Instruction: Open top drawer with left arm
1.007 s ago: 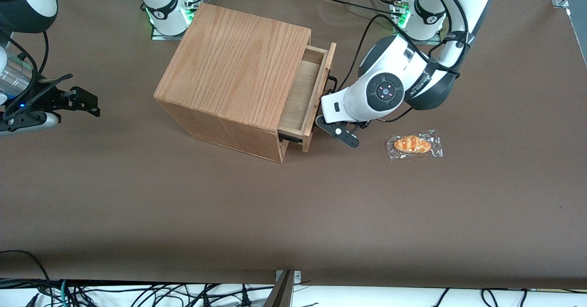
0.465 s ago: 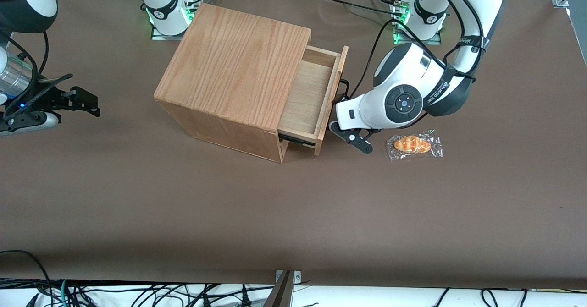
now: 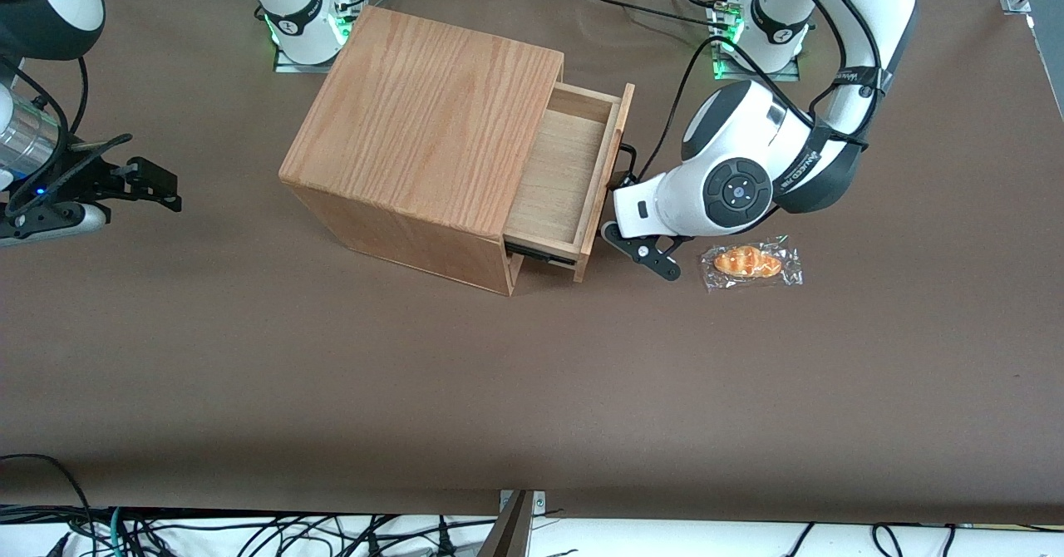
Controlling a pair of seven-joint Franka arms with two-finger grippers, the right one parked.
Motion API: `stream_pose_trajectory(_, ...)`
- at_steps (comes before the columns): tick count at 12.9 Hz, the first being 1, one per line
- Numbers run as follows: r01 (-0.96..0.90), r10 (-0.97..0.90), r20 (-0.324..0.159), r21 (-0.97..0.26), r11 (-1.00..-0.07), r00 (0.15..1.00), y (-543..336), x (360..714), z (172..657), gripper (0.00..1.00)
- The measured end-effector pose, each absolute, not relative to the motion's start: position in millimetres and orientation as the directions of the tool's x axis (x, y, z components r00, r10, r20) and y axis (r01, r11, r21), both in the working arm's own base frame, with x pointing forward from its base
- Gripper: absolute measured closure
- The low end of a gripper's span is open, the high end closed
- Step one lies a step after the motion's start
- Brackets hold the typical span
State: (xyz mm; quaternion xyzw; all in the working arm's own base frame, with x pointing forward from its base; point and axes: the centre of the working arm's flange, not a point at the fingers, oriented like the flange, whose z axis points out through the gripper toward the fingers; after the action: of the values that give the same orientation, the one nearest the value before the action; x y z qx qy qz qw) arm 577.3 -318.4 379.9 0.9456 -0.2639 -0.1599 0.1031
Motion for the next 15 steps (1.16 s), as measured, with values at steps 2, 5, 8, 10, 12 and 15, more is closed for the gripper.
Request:
stream_pose_trajectory(2,-0.467,-0.535,-0.254,0.282,-0.838,0.806,-312.6,579.1,379.2,0.0)
stream_pose_trajectory(5,-0.482,-0.553,-0.264,0.291,-0.827,0.79,-280.4,590.9,377.5,0.0)
stream_pose_trajectory(8,-0.496,-0.572,-0.265,0.304,-0.814,0.776,-261.2,597.2,376.4,0.0)
stream_pose_trajectory(10,-0.507,-0.585,-0.263,0.311,-0.804,0.767,-255.1,599.0,376.0,0.0)
stream_pose_trajectory(12,-0.517,-0.597,-0.259,0.318,-0.795,0.759,-248.5,601.2,375.8,0.0)
stream_pose_trajectory(15,-0.521,-0.603,-0.258,0.322,-0.79,0.755,-244.8,602.2,375.7,0.0)
